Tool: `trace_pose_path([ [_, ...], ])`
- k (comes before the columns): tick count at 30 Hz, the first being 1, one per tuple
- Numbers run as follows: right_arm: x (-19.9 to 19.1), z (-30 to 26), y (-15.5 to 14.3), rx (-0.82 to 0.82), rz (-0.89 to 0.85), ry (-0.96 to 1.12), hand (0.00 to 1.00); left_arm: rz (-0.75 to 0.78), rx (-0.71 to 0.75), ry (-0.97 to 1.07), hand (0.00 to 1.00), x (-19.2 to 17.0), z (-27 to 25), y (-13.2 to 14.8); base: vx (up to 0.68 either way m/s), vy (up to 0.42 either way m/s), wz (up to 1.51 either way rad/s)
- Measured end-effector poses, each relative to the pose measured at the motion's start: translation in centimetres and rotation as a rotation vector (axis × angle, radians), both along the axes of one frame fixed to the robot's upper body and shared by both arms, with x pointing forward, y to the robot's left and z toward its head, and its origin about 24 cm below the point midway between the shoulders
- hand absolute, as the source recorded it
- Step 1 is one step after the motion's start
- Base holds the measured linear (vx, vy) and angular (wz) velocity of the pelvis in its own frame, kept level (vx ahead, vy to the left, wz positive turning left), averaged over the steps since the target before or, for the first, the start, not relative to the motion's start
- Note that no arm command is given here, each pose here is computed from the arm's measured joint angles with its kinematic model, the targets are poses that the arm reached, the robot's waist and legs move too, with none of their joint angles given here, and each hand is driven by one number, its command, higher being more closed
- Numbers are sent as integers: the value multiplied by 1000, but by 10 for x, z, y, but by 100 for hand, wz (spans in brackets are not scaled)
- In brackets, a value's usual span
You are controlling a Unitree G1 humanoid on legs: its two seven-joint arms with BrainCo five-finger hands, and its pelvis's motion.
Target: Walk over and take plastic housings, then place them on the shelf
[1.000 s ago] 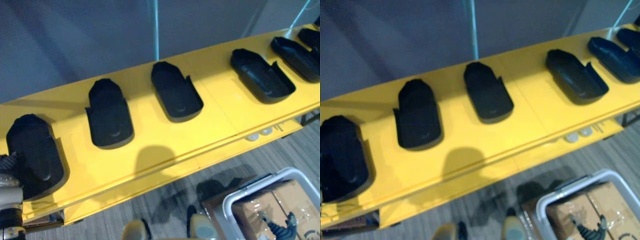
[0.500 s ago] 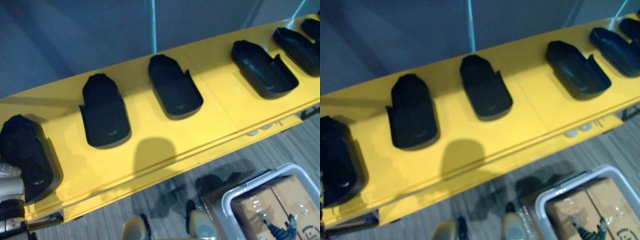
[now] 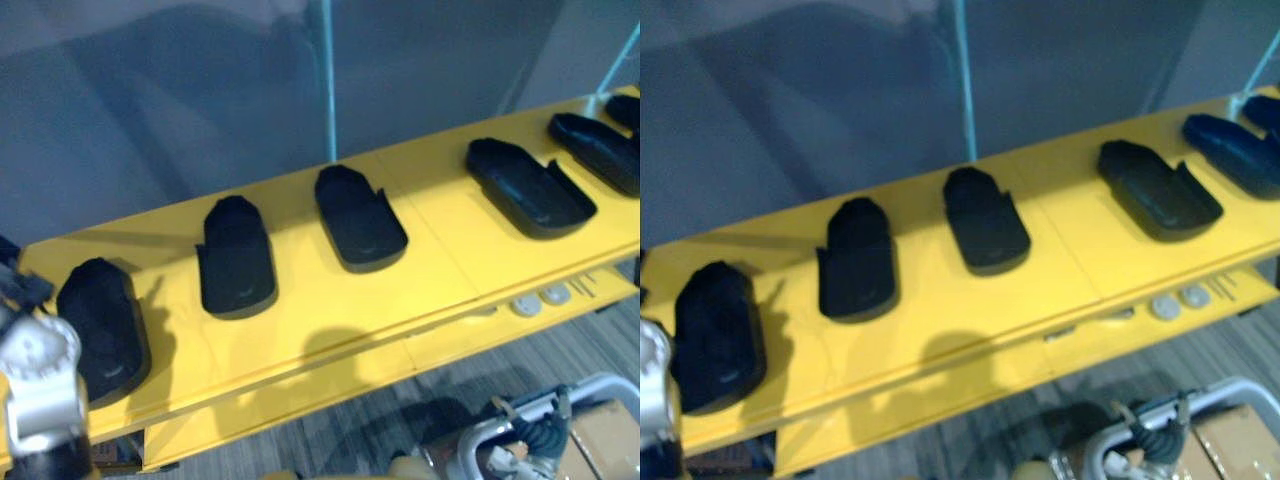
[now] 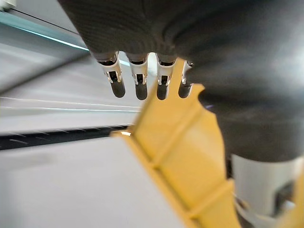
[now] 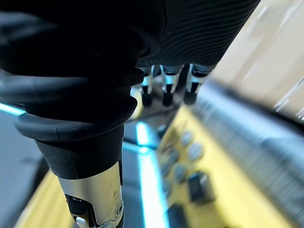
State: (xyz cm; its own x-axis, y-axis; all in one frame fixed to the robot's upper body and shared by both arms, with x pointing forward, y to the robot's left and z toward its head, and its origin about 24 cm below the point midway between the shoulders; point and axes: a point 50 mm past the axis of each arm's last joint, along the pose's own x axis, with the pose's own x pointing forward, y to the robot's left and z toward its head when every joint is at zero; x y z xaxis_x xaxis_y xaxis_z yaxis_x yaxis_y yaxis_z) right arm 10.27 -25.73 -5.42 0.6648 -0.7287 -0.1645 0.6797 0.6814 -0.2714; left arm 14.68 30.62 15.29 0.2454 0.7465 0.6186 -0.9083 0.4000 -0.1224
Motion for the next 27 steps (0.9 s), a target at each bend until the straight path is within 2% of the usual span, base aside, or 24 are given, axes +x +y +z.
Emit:
trace_pose_path([
  [2,-1,-3,5,22,7,6,0,-14,-81,26,0,-16,-18,-7,-26,-27,42],
  [3,-2,-5,9,40,4,6,0,32,-118,38,0,-31,-28,-13,-31,-25,47],
  [9,-2,-13,18,72,6,30,0,173,-230,-66,0,-56,-41,-26,-52,-2,28],
  [17,-12,-25,21,107,-48,78,0,88,-323,-8,0,-41,-58,-37,-23,-3,7],
  [24,-18,-33,24,123,-51,119,0,-16,-527,29,0,-18,-86,-52,8,10,-4],
  [27,-17,-35,29,121,-26,134,0,-23,-557,64,0,-8,-97,-56,-7,22,-23],
])
